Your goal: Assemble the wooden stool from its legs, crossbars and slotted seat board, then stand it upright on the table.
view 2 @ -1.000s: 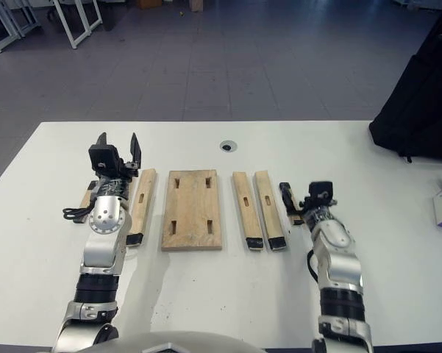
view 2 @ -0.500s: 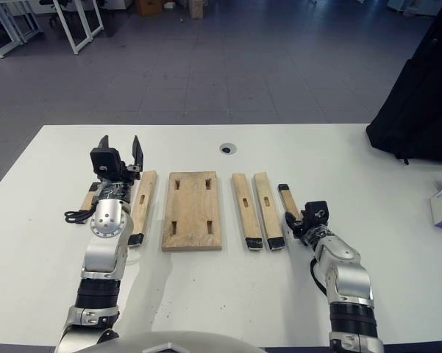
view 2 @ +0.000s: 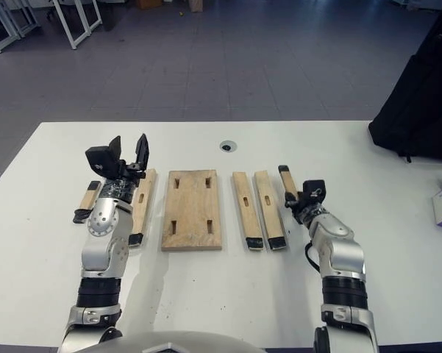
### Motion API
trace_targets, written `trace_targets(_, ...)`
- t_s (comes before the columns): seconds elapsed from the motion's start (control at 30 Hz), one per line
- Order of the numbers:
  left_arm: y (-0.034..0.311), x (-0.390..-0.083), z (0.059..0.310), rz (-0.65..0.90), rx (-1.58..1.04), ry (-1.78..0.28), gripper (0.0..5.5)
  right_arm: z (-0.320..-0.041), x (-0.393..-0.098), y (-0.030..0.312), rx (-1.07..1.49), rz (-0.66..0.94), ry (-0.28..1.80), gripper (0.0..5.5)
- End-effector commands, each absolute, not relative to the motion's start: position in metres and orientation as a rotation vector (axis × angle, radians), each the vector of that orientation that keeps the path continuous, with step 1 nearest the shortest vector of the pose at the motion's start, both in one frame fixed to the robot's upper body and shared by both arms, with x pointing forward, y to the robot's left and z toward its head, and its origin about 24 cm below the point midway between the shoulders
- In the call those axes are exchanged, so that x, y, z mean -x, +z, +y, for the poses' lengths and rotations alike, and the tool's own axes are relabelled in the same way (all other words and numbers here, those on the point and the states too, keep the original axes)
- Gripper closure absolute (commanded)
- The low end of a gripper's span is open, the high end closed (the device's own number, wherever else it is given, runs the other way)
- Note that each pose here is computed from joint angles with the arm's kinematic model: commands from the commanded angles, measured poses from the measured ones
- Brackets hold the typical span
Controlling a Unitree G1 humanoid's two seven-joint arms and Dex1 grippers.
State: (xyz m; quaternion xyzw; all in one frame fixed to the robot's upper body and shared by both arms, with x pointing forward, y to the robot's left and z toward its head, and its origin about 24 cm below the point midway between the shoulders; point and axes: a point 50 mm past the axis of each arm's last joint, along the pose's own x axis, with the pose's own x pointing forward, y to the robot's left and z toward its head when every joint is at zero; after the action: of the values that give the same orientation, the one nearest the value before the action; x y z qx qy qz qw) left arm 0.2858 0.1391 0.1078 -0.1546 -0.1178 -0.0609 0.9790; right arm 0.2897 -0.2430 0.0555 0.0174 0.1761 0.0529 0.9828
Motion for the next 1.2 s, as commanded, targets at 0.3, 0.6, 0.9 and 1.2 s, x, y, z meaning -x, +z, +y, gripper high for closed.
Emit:
trace_targets(0.3, 0.137, -0.263, 0.105, -0.108, 1.057, -0.782, 2.17, -0.113, -0.294, 0.157, -0.129, -0.183, 0.793, 4.22)
trace_targets(0.6, 0.139, -0.264, 0.107, -0.091, 1.06, -0.783, 2.17, -0.1, -0.274, 0.156, -0.054, -0.21, 0.98, 4.22)
trace_targets(0.9, 0.143, -0.262, 0.111, -0.118, 1.081, -0.803, 2.17, -0.106, -0.277, 0.144, 0.174, -0.229, 1.024, 4.22)
trace_targets(1.2, 0.135, -0.27, 0.114, -0.074, 1.088, -0.717, 2.5, -0.104, -0.276, 0.131, 0.254, -0.192, 1.039, 4.22)
